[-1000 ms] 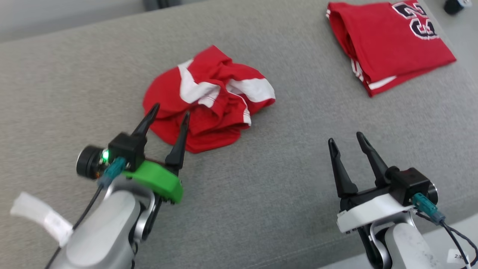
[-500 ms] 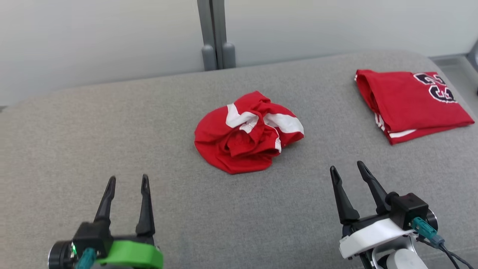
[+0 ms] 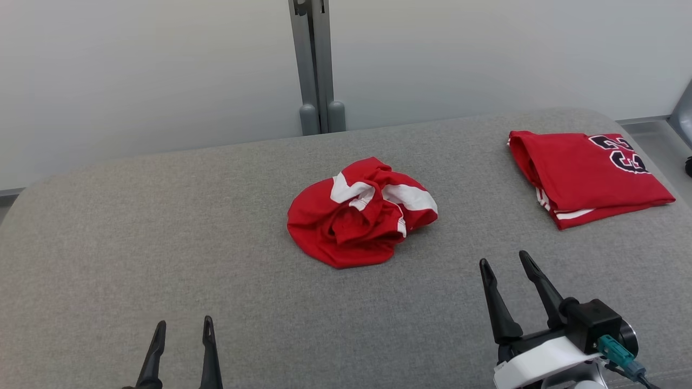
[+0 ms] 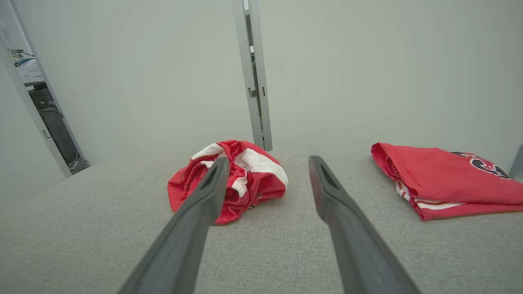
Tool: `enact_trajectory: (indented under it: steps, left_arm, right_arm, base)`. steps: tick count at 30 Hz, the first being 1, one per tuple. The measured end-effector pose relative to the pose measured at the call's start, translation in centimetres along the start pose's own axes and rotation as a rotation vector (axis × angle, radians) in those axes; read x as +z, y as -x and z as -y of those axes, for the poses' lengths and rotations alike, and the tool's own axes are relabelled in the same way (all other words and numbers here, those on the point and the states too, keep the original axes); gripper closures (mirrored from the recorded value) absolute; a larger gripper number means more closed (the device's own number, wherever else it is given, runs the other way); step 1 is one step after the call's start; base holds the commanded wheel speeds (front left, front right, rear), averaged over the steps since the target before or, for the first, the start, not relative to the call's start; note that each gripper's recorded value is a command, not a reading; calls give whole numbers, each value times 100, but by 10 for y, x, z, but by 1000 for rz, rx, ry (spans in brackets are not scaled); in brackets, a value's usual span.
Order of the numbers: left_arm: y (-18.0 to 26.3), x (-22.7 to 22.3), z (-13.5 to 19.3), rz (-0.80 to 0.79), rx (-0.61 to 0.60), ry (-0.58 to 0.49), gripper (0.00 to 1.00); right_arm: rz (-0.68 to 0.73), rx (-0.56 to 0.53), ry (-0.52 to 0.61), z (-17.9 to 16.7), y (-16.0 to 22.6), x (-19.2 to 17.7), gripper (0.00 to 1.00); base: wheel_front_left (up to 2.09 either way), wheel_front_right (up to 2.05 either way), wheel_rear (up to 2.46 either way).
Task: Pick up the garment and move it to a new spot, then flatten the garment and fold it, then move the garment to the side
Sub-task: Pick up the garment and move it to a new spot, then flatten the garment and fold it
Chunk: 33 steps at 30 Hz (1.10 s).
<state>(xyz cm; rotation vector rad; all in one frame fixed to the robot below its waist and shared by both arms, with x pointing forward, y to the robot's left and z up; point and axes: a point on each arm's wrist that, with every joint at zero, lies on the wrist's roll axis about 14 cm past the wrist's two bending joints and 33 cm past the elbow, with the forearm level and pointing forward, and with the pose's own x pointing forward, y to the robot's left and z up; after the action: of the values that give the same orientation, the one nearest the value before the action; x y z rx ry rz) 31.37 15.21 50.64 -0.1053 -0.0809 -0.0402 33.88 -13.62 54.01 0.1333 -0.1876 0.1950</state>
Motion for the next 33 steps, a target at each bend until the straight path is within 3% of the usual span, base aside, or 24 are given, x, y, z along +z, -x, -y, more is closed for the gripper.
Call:
enact_trajectory:
  steps: [33]
  left_arm:
    - [-2, 1, 6, 5, -25, -15, 0]
  right_arm:
    - [-13, -12, -9, 2, 2, -5, 0]
  base:
    - [0, 0, 0]
